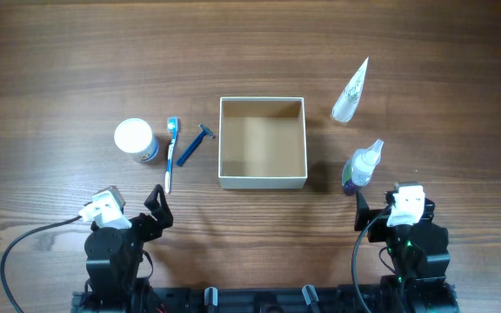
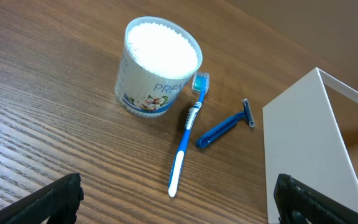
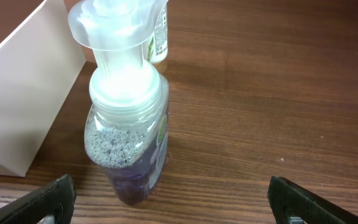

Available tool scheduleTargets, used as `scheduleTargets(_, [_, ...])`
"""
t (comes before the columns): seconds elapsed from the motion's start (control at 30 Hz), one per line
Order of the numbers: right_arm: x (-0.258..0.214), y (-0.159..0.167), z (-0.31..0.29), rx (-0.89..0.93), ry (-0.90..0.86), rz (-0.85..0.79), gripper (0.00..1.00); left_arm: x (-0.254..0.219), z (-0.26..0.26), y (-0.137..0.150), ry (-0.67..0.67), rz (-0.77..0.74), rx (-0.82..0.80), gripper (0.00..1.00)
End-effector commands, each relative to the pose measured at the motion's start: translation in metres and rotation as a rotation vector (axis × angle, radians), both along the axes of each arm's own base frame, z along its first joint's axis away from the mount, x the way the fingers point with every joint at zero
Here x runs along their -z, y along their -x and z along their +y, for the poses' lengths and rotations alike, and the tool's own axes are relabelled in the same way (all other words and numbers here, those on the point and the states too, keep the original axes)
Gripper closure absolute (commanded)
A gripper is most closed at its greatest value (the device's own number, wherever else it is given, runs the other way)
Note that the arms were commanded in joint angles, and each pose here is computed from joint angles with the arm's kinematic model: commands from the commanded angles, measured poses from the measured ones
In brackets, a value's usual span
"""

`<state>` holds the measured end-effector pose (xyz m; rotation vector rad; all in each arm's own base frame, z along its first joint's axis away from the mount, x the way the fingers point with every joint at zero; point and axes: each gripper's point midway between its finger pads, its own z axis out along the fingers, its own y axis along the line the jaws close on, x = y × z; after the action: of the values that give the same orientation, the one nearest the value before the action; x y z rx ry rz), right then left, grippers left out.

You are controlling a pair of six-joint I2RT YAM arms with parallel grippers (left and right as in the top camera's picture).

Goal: Pack container

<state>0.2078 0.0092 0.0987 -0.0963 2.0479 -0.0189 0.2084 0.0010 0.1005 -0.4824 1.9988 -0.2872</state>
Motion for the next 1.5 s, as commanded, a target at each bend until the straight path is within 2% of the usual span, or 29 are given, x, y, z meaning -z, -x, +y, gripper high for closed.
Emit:
scheduleTargets(0.0, [-0.002, 0.0, 0.002, -0.003, -0.024, -0.01, 0.0, 0.0, -0.002, -0.001, 0.0, -0.007, 0.01, 0.0])
scheduleTargets(0.5, [-0.002, 0.0, 0.002, -0.003, -0.023, -0.01, 0.0, 0.0, -0.002, -0.001, 0.0, -0.007, 0.01, 0.0])
scheduleTargets(0.7, [-0.011, -0.005, 0.004, -0.044, 0.04, -0.053, 0.0, 0.0, -0.002, -0.001, 0.0, -0.007, 0.01, 0.0])
scheduleTargets(0.8, [-0.018, -0.006, 0.018, -0.118, 0.003, -0.082, 0.0, 0.0, -0.002, -0.001, 0.0, -0.007, 0.01, 0.0])
scheduleTargets(0.93, [-0.037, -0.001, 0.062, -0.357, -0.101, -0.151, 0.0, 0.0, -0.002, -0.001, 0.0, -0.007, 0.01, 0.0])
scheduleTargets(1.07, [-0.042, 0.003, 0.075, -0.421, -0.164, -0.161, 0.0, 0.0, -0.002, -0.001, 0.0, -0.007, 0.01, 0.0])
scheduleTargets(1.17, [-0.065, -0.001, 0.075, -0.378, -0.286, -0.213, 0.0, 0.0, -0.002, -0.001, 0.0, -0.007, 0.01, 0.0])
scheduleTargets(1.27, [-0.113, -0.001, 0.076, -0.38, -0.357, -0.346, 0.0, 0.0, -0.002, -0.001, 0.0, -0.007, 0.01, 0.0])
scheduleTargets(1.37, [-0.164, 0.005, 0.079, -0.416, -0.378, -0.47, 0.0, 0.0, -0.002, -0.001, 0.0, -0.007, 0.01, 0.0])
scheduleTargets(1.47, [-0.206, 0.006, 0.078, -0.421, -0.372, -0.504, 0.0, 0.0, -0.002, -0.001, 0.0, -0.007, 0.01, 0.0])
